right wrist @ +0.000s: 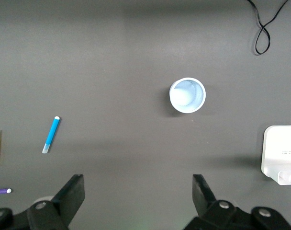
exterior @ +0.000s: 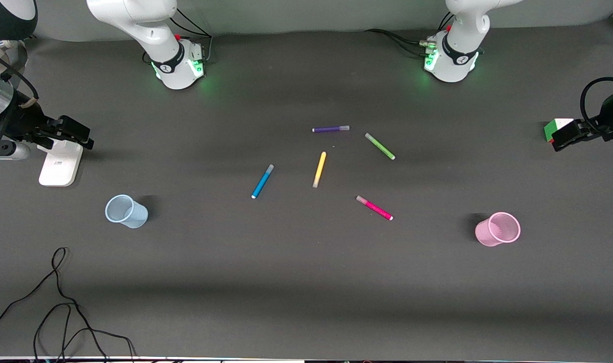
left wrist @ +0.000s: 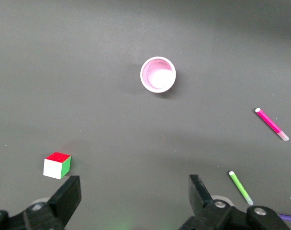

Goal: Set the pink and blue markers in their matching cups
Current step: 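Move the right gripper toward the blue marker while the left gripper advances, then grasp the blue marker with the right gripper while the left grasps pink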

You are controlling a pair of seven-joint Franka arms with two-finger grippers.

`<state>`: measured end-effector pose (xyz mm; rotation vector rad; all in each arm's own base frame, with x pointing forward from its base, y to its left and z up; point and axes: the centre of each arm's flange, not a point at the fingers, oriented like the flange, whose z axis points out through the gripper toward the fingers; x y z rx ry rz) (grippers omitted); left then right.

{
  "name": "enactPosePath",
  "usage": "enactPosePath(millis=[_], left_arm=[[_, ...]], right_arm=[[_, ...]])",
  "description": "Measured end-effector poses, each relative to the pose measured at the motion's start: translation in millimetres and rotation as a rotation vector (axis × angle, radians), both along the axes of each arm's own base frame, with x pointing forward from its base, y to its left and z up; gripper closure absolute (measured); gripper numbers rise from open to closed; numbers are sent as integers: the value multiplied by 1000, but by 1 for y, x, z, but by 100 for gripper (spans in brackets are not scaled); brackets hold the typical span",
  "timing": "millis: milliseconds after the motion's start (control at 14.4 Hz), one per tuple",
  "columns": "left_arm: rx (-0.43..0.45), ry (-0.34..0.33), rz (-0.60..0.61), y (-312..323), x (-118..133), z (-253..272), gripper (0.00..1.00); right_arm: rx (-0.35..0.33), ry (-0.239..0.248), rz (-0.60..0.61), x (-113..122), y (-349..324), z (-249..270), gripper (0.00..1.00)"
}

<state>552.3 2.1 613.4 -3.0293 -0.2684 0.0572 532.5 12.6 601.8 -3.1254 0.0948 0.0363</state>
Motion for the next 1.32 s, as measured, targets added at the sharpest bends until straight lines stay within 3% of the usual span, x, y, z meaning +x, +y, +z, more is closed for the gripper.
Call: enactPosePath(millis=[346, 623, 1038, 1315], left_arm=[[-1, 3, 0, 0, 0, -1, 0], [-2, 10, 0, 0, 1, -4, 0], [-54, 55, 3, -20, 16, -34, 0], [-87, 73, 106, -85, 55, -84, 0]], right_arm=[[0, 13, -1, 2, 0, -5, 0], [3, 61, -28, 16, 38, -36, 0], [115, 221, -193, 49, 142, -145, 0], [130, 341, -271, 61, 193, -255, 0]])
